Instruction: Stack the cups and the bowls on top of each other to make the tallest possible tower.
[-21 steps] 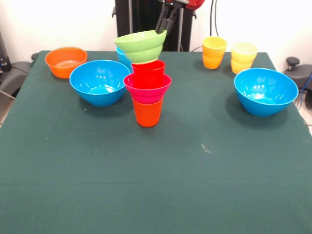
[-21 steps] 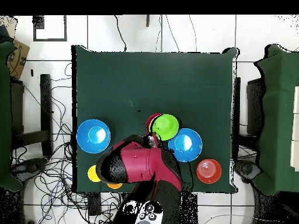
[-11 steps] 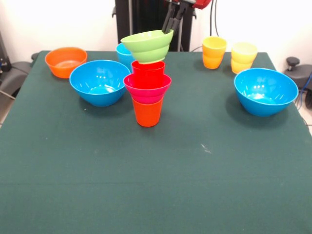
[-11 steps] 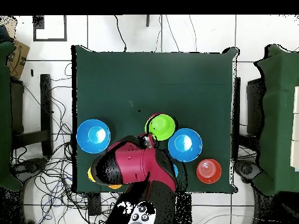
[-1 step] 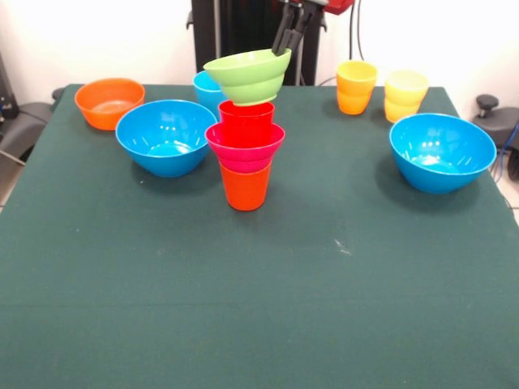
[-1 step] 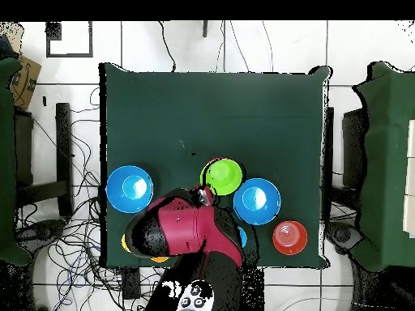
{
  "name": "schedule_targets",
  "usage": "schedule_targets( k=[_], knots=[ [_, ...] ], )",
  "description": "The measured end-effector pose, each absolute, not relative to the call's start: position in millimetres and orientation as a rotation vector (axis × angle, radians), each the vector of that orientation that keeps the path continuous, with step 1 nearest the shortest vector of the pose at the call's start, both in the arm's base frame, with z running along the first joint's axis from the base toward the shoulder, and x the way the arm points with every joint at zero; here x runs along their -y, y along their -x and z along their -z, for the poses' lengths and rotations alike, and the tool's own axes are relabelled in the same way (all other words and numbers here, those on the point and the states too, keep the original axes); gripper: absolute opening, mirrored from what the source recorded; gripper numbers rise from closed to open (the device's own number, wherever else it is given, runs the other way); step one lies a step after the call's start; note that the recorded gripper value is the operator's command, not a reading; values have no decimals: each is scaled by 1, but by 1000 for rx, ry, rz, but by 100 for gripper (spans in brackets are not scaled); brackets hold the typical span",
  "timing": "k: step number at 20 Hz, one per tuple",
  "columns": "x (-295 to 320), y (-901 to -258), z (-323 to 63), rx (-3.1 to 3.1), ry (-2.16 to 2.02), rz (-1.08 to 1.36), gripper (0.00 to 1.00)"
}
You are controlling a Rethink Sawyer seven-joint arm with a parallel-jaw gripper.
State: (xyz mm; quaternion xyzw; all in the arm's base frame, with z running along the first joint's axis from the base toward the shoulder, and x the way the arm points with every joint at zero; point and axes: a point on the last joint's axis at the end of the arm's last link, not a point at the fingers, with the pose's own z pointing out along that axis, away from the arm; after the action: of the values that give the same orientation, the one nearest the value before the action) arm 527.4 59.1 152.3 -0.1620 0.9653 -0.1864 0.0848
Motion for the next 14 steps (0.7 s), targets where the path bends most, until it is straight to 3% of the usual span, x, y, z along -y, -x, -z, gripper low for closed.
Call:
schedule_targets(
  k=[14],
  knots=[
    [-56, -520, -134, -2919, 498, 565, 0]
  ],
)
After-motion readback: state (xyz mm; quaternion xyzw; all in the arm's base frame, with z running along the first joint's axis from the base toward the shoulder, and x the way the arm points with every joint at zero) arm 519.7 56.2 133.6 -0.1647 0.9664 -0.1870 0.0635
